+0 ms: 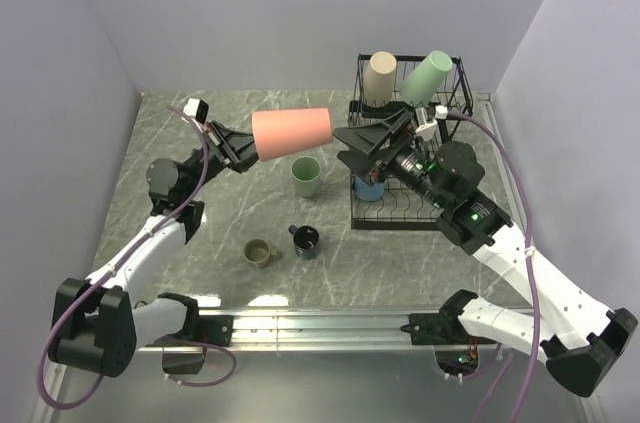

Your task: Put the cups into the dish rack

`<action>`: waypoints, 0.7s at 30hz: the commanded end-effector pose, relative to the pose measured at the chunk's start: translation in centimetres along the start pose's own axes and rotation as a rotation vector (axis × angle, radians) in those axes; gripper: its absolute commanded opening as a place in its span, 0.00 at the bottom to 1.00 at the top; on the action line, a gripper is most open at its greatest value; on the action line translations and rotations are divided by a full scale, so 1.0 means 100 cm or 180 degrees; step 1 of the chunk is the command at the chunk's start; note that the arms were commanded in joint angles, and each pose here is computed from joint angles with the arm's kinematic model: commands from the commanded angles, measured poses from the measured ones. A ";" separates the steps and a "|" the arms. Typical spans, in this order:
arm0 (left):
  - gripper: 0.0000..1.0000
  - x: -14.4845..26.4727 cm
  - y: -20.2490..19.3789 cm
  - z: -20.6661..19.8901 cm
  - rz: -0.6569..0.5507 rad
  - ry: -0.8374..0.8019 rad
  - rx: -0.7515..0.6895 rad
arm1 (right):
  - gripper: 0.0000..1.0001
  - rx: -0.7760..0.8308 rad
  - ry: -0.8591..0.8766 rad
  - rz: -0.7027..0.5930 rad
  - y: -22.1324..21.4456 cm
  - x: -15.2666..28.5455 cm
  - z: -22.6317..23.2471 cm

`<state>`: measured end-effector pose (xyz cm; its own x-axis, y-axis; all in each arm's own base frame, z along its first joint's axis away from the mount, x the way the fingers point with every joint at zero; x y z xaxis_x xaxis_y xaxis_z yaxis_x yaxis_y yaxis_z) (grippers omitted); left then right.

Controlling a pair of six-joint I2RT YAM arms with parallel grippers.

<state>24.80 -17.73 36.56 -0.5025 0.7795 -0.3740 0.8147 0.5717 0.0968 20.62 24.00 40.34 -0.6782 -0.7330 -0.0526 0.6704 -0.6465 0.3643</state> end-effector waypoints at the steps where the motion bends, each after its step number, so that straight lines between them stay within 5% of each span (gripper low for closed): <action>1: 0.00 -0.002 -0.016 -0.025 0.0113 -0.0308 -0.0188 | 1.00 -0.0011 0.0323 -0.0125 0.011 -0.002 0.026; 13: 0.00 -0.021 -0.034 -0.016 0.0228 -0.0265 -0.0085 | 0.98 0.0034 0.0443 -0.0176 0.018 -0.001 0.045; 21: 0.00 -0.030 -0.037 -0.005 0.0097 -0.0117 -0.0145 | 0.62 0.0022 0.0465 -0.0090 0.013 -0.003 0.047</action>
<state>22.95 -21.89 36.35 -0.4498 0.8088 -0.3787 0.8520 0.5158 0.0895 21.34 24.50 42.17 -0.6780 -0.7270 -0.1086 0.6549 -0.6645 0.3600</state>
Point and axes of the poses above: each gripper's point midway between its finger pads, its own x axis back along the fingers, its own z axis along the line the jaws close on, y = z × x, the point moved 4 cm from there along x, back along the fingers, and after that the axes turned 9 degrees about x, right-handed, at the moved point
